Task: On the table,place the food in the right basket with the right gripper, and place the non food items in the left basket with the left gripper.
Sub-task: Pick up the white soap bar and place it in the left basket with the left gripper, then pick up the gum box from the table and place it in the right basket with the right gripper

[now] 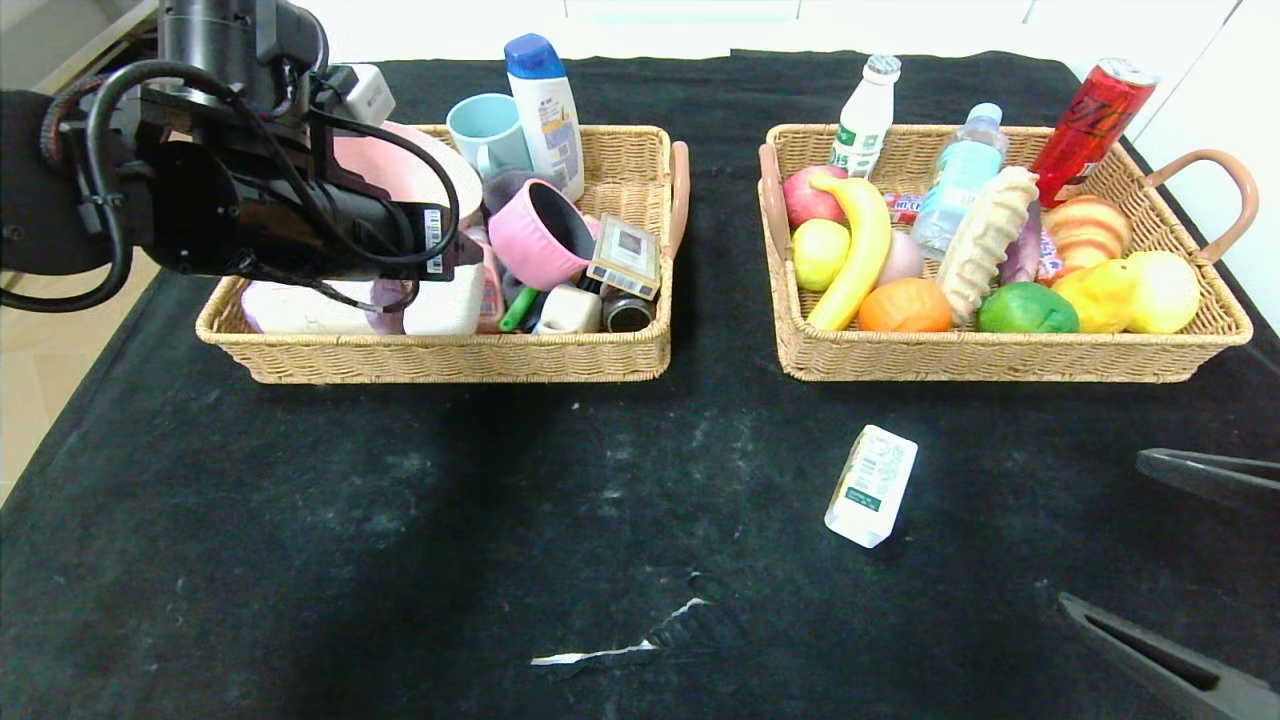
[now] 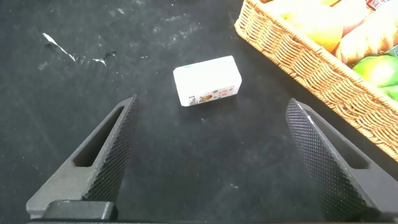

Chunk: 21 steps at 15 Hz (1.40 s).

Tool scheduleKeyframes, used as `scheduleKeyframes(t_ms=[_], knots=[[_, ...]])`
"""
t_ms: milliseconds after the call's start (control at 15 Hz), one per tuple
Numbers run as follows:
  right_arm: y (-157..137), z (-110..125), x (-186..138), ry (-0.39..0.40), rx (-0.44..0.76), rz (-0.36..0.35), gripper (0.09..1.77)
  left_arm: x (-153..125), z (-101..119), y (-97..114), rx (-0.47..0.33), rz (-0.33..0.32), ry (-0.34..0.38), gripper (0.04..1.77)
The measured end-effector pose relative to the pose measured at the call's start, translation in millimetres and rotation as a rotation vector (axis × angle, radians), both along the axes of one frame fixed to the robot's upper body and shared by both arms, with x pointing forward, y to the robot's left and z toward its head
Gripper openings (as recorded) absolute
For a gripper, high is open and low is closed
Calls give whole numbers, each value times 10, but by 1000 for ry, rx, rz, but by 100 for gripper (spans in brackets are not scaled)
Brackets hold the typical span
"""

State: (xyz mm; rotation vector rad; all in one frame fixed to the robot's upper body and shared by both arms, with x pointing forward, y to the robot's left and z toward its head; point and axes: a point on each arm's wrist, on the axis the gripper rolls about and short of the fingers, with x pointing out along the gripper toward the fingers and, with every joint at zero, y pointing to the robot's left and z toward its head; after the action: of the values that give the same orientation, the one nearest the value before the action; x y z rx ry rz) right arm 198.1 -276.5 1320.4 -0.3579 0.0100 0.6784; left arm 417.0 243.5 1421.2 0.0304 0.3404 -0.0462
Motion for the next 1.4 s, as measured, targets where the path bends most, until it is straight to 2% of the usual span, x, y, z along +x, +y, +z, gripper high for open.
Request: scheduleKeyframes(t_ms=[400,733,933,1133,1400], knots=[[4,-2,-2,1,0,3,171,-69,-47,-23,12,-8,26,151],[-1,16,-3,-6,5,-1,171,-402,-66,-76,32,-74,39,161],[-6,16,-1,-6,4,-7,171,-679,-81,-93,39,-153,22,164],[-8,19,12,-4,5,-13,171,-902,-189,-85,47,-217,-39,166],[2,-9,30,10,-3,-13,171,-1212,-481,-96,96,-379,-87,168]])
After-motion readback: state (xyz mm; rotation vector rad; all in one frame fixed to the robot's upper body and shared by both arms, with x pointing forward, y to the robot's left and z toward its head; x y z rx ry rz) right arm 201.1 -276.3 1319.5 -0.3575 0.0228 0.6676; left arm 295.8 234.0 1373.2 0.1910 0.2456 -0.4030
